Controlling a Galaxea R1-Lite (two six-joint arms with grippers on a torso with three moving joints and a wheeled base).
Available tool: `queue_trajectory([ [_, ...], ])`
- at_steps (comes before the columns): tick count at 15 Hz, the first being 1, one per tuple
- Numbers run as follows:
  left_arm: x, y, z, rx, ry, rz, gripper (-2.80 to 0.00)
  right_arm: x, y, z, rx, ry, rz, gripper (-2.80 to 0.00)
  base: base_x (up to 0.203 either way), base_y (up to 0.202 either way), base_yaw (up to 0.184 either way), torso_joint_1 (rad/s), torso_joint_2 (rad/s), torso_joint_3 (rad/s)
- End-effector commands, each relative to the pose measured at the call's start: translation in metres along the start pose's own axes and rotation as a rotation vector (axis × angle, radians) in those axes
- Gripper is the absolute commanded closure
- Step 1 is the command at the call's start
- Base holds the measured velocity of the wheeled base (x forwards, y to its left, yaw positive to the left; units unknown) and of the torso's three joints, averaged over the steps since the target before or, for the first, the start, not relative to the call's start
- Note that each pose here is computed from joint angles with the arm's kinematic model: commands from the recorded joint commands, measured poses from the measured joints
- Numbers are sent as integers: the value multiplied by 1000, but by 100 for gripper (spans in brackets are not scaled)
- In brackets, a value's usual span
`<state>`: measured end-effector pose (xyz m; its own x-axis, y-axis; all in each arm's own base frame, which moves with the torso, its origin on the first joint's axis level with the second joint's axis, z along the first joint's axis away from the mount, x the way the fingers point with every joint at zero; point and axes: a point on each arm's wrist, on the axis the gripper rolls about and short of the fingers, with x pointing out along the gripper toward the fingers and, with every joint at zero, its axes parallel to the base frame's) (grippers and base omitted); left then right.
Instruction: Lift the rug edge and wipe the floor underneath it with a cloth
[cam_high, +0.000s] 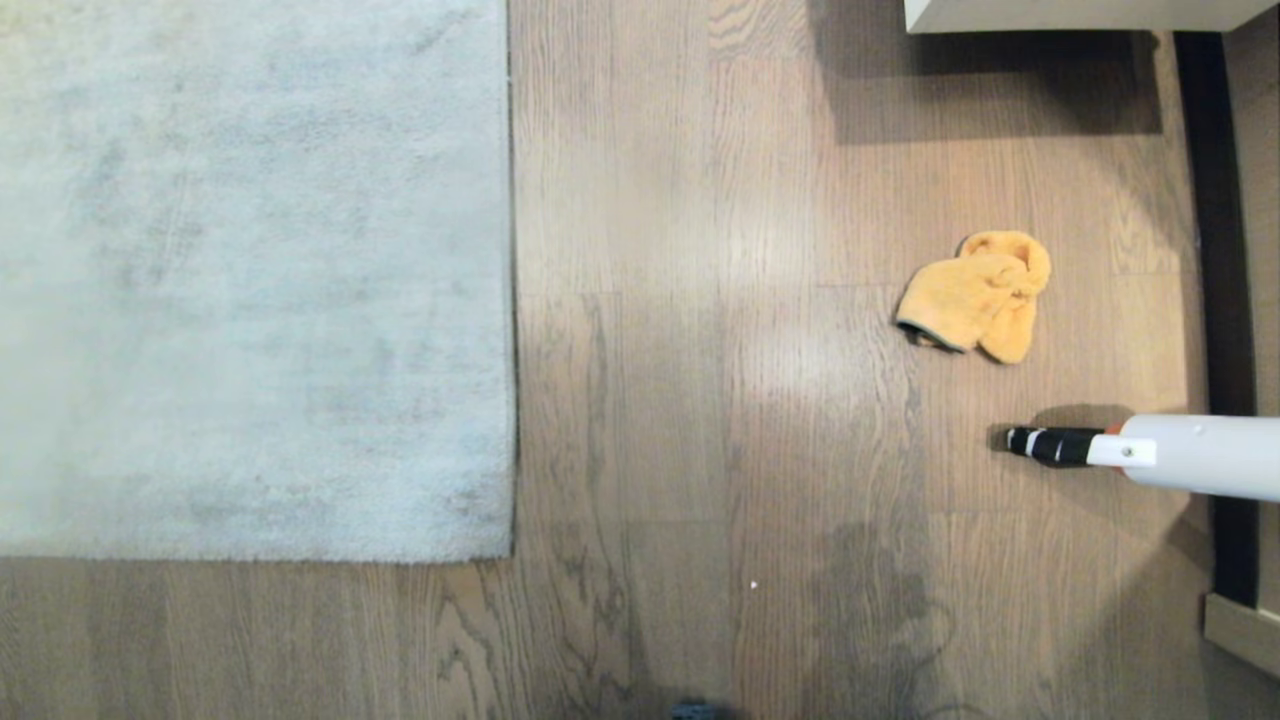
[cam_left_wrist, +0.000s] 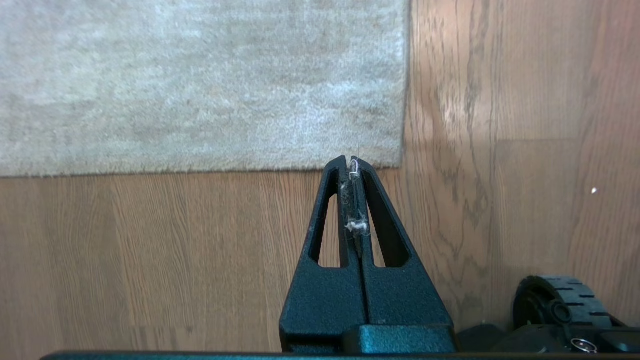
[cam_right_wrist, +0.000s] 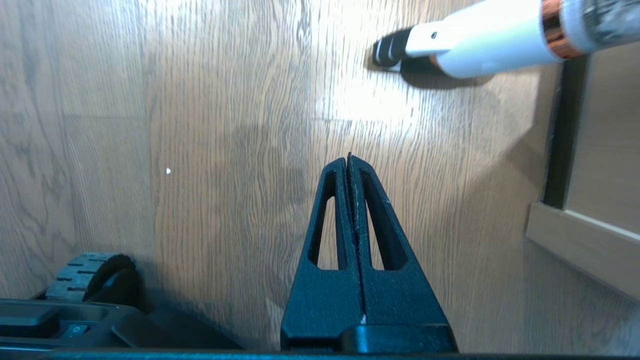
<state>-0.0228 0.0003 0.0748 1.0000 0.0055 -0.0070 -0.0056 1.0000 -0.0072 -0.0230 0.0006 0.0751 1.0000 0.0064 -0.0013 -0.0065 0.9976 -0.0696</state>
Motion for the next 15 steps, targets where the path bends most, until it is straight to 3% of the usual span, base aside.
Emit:
queue_trajectory([
  [1,0,0,0,-2,-1,1,0,0,0,0,-1,2,3,0,0,0,0,7,2,197],
  [15,0,0,0,-7,-1,1,0,0,0,0,-1,2,3,0,0,0,0,4,3,202],
])
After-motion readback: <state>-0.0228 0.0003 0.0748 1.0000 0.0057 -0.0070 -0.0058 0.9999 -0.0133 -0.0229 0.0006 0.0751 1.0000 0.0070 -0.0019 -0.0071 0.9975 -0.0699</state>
